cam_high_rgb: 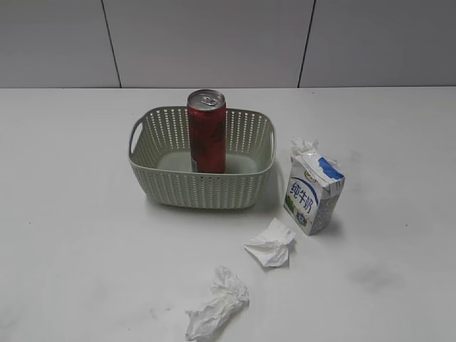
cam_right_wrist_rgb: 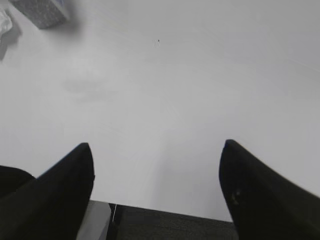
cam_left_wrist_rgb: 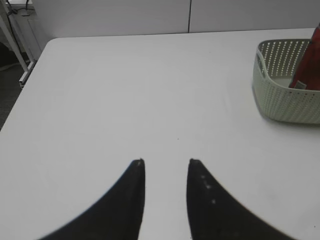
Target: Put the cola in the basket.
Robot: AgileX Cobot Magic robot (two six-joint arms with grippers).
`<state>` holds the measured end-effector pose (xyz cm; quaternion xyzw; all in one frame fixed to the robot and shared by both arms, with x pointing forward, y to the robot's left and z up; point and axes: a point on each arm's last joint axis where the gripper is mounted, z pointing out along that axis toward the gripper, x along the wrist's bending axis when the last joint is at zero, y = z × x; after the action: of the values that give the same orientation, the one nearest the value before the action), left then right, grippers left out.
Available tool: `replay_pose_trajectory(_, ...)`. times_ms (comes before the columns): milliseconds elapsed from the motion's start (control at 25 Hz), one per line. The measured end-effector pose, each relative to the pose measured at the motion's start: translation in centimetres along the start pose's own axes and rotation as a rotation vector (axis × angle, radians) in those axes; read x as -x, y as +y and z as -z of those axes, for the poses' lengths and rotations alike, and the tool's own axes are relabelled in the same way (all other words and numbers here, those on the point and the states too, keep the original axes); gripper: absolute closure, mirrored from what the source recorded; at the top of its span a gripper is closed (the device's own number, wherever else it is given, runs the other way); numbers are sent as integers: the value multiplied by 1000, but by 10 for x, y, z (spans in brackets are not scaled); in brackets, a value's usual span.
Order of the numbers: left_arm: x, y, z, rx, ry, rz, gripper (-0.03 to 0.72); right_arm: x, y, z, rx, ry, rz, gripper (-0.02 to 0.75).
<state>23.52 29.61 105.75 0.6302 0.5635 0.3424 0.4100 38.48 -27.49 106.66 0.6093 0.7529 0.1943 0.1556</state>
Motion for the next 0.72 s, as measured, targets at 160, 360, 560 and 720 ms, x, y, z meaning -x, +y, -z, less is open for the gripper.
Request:
replay_pose_trajectory(160, 0, 0, 0, 0, 0, 0, 457, -3, -26, 2, 21, 12, -10, 149)
replay_pose_trajectory(360, 0, 0, 0, 0, 0, 0, 457, -6, -54, 10, 73, 18, -12, 148)
replay_pose_trajectory(560, 0, 0, 0, 0, 0, 0, 457, -8, -78, 14, 120, 18, -10, 148)
replay_pose_trajectory(720, 0, 0, 0, 0, 0, 0, 457, -9, -89, 26, 220, 15, -7, 148)
